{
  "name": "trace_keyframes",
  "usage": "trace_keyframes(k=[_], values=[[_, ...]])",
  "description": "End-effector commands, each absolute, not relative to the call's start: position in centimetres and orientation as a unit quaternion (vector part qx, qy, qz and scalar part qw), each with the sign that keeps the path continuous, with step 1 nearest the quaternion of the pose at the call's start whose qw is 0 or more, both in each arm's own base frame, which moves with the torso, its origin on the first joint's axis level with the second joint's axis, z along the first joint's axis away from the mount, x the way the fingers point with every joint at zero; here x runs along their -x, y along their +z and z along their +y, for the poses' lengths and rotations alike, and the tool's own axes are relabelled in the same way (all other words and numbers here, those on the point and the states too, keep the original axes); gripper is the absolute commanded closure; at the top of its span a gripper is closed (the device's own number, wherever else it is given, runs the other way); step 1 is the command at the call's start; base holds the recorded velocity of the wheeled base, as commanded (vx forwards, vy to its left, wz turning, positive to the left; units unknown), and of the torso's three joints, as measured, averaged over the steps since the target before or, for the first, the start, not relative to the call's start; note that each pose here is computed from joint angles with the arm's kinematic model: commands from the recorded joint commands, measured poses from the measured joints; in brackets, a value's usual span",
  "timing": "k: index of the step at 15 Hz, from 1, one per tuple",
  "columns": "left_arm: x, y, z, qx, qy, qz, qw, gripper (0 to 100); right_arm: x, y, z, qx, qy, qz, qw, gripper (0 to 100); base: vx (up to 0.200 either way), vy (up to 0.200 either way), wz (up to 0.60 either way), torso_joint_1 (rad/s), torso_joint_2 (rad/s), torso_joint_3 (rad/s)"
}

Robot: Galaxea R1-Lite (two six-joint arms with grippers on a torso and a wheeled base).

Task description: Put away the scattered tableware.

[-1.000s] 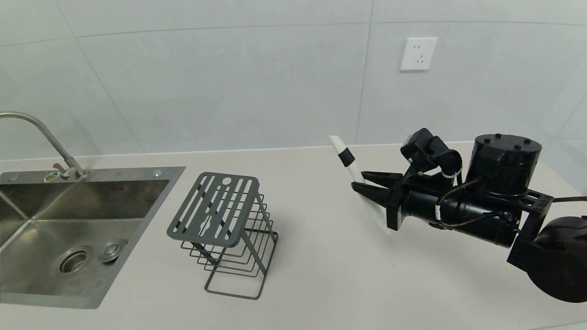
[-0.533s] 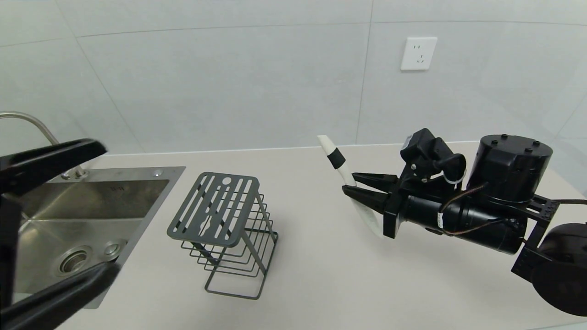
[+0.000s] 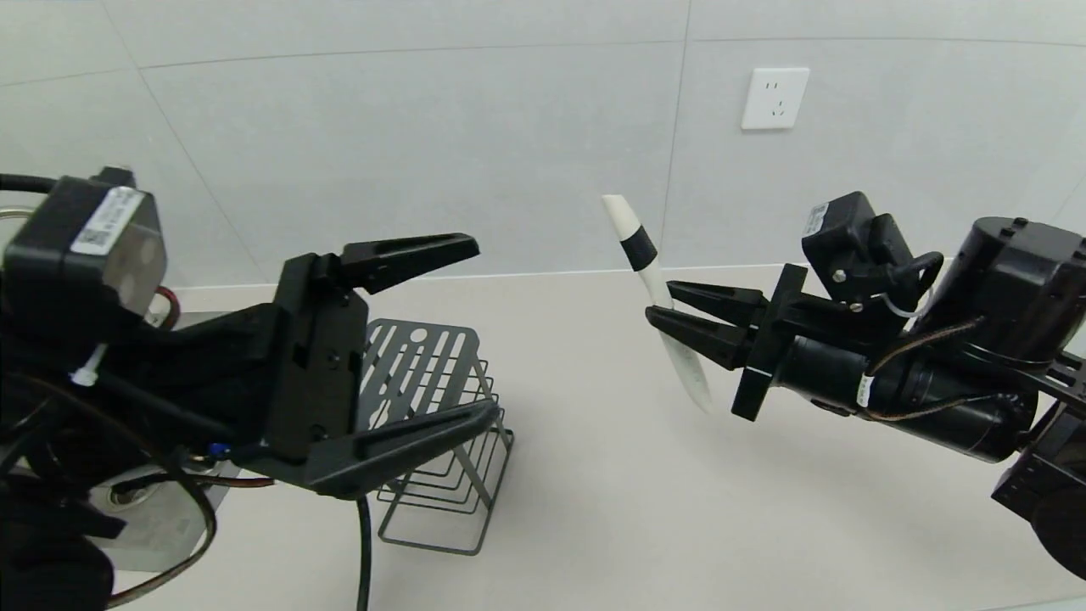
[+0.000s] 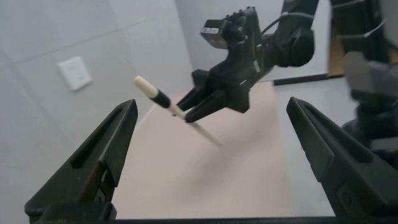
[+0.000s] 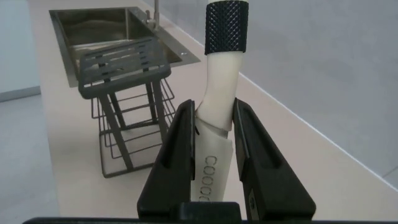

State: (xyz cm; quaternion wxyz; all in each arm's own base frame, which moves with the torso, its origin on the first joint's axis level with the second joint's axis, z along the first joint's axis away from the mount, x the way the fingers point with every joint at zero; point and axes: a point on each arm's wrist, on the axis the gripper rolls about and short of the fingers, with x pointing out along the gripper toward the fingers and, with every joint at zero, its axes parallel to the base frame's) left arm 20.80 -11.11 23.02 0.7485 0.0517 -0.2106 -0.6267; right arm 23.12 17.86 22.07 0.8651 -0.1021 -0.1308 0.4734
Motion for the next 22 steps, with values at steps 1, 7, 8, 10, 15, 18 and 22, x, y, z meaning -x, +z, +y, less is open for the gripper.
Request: trace_keyframes(k=[1, 7, 8, 10, 15, 18, 22], values=[[-23.0, 20.7, -13.2, -0.036, -0.645, -0.187, 0.740, 0, -22.2, 22.9, 17.2, 0.100, 0.470, -0.148, 0.864, 100, 0.000, 0.000, 0.00, 0.000, 0.00, 0.000], [-24.9, 21.1, -17.4, -0.002, -0.647, -0.198, 0.736, 0, -21.2, 23.1, 16.6, 0.098, 0.486, -0.195, 0.846, 100, 0.000, 0.000, 0.00, 0.000, 0.00, 0.000], [-25.4, 21.4, -17.7, 0.004, -0.646, -0.200, 0.737, 0, -20.9, 22.7, 16.3, 0.098, 0.489, -0.199, 0.843, 100, 0.000, 0.000, 0.00, 0.000, 0.00, 0.000], [-25.1, 21.9, -18.5, 0.020, -0.657, -0.197, 0.727, 0, -20.8, 22.9, 15.9, 0.099, 0.489, -0.211, 0.841, 100, 0.000, 0.000, 0.00, 0.000, 0.00, 0.000], [-25.0, 22.8, -20.4, 0.052, -0.665, -0.199, 0.718, 0, -19.0, 22.1, 14.9, 0.113, 0.512, -0.227, 0.821, 100, 0.000, 0.000, 0.00, 0.000, 0.00, 0.000], [-24.7, 22.4, -21.4, 0.055, -0.676, -0.195, 0.708, 0, -18.5, 22.8, 14.5, 0.114, 0.509, -0.242, 0.818, 100, 0.000, 0.000, 0.00, 0.000, 0.00, 0.000], [-25.6, 23.0, -22.8, 0.059, -0.673, -0.217, 0.705, 0, -18.4, 22.8, 14.6, 0.121, 0.520, -0.248, 0.808, 100, 0.000, 0.000, 0.00, 0.000, 0.00, 0.000]])
